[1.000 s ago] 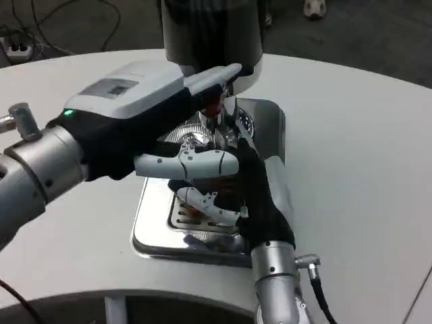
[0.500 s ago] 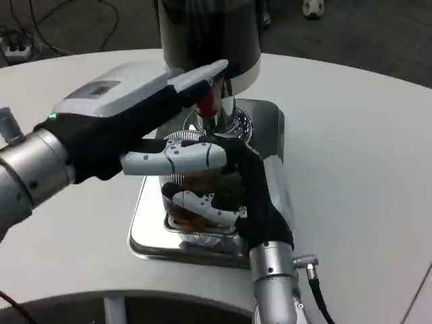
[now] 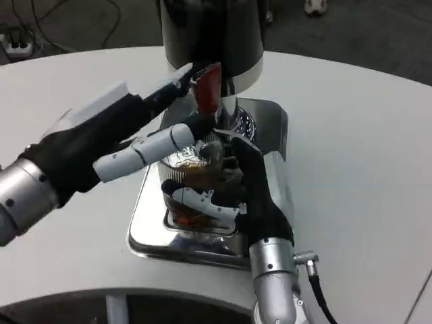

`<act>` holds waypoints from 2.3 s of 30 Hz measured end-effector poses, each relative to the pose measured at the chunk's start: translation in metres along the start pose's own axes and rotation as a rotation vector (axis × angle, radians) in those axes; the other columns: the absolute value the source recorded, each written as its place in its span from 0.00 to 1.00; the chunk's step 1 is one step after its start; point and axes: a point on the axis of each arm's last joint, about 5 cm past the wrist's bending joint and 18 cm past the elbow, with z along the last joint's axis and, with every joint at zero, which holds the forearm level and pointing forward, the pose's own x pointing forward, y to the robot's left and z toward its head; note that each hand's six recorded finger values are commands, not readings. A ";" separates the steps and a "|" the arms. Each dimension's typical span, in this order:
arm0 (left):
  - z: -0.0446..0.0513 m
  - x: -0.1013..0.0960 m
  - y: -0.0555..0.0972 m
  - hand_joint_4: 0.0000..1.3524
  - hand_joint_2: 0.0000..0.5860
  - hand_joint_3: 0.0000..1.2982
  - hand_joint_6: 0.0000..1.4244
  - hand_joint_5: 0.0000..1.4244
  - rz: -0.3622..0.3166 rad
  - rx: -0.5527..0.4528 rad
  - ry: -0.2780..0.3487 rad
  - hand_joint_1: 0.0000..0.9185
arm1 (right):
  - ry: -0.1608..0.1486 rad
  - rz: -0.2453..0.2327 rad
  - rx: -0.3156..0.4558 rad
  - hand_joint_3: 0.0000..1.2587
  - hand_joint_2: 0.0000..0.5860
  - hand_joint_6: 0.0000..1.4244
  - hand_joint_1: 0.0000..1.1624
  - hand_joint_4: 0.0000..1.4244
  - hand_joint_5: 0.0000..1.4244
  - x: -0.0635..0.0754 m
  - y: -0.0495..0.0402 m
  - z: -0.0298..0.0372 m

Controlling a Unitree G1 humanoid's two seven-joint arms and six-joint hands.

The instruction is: Grasp the cup under the faucet to collect the drink, then remove the cup.

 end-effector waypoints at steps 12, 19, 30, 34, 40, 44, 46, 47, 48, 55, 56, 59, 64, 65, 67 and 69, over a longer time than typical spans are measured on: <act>-0.0018 -0.003 -0.002 0.00 0.33 0.00 0.00 0.00 0.021 -0.103 -0.039 0.00 | -0.045 -0.014 0.009 0.66 0.17 0.72 0.80 0.60 0.75 0.004 -0.0011 0.0107; 0.0056 -0.009 -0.005 0.00 0.32 0.00 0.00 0.00 0.025 -0.105 -0.076 0.00 | -0.048 -0.012 0.012 0.66 0.16 0.72 0.80 0.60 0.75 0.003 -0.0013 0.0124; 0.0180 -0.026 -0.003 0.00 0.31 0.00 0.00 0.00 0.078 -0.099 -0.108 0.00 | -0.035 0.006 0.022 0.66 0.16 0.72 0.80 0.60 0.75 -0.005 -0.0008 0.0104; 0.0230 -0.030 0.000 0.00 0.31 0.00 0.00 0.00 0.091 -0.085 -0.119 0.00 | -0.034 0.012 0.031 0.66 0.16 0.73 0.80 0.60 0.75 -0.010 -0.0008 0.0103; 0.0252 -0.033 0.002 0.00 0.30 0.00 0.00 0.00 0.093 -0.073 -0.114 0.00 | -0.048 0.022 0.056 0.66 0.16 0.74 0.80 0.60 0.75 -0.020 -0.0021 0.0154; 0.0241 -0.037 0.003 0.00 0.30 0.00 0.00 0.00 0.095 -0.033 -0.085 0.00 | -0.048 0.026 0.073 0.66 0.16 0.74 0.80 0.60 0.75 -0.027 -0.0034 0.0173; 0.0239 -0.039 0.002 0.00 0.30 0.00 0.00 0.00 0.099 0.000 -0.078 0.00 | -0.050 0.036 0.075 0.67 0.15 0.74 0.80 0.61 0.75 -0.029 -0.0046 0.0181; 0.0236 -0.041 0.002 0.00 0.30 0.00 0.00 0.00 0.101 0.021 -0.077 0.00 | -0.059 0.042 0.073 0.67 0.15 0.74 0.80 0.61 0.75 -0.029 -0.0060 0.0195; 0.0232 -0.043 0.002 0.00 0.30 0.00 0.00 0.00 0.099 0.030 -0.078 0.00 | -0.068 0.045 0.074 0.67 0.15 0.74 0.80 0.61 0.75 -0.030 -0.0074 0.0208; 0.0184 -0.053 0.002 0.00 0.30 0.00 0.00 0.00 0.120 0.087 -0.068 0.00 | -0.076 0.065 0.069 0.67 0.15 0.74 0.80 0.61 0.75 -0.037 -0.0168 0.0211; 0.0183 -0.055 0.002 0.00 0.30 0.00 0.00 0.00 0.120 0.097 -0.072 0.00 | -0.077 0.072 0.067 0.67 0.15 0.74 0.80 0.61 0.75 -0.039 -0.0192 0.0210; 0.0173 -0.062 0.002 0.00 0.31 0.00 0.00 0.01 0.129 0.117 -0.067 0.00 | -0.082 0.077 0.071 0.67 0.16 0.74 0.80 0.61 0.75 -0.044 -0.0243 0.0218; 0.0178 -0.072 0.002 0.00 0.31 0.03 0.00 0.04 0.140 0.169 -0.086 0.00 | -0.079 0.092 0.073 0.67 0.16 0.74 0.80 0.61 0.75 -0.051 -0.0308 0.0227; 0.0186 -0.076 0.002 0.00 0.31 0.03 0.00 0.04 0.134 0.193 -0.094 0.00 | -0.081 0.096 0.076 0.67 0.16 0.74 0.80 0.61 0.75 -0.054 -0.0335 0.0242; 0.0200 -0.081 0.002 0.00 0.31 0.03 0.00 0.04 0.123 0.228 -0.103 0.00 | -0.090 0.098 0.084 0.67 0.16 0.74 0.80 0.61 0.75 -0.058 -0.0370 0.0266; 0.0220 -0.088 0.001 0.00 0.31 0.03 0.00 0.04 0.103 0.276 -0.120 0.00 | -0.103 0.104 0.091 0.67 0.16 0.74 0.80 0.61 0.75 -0.062 -0.0431 0.0311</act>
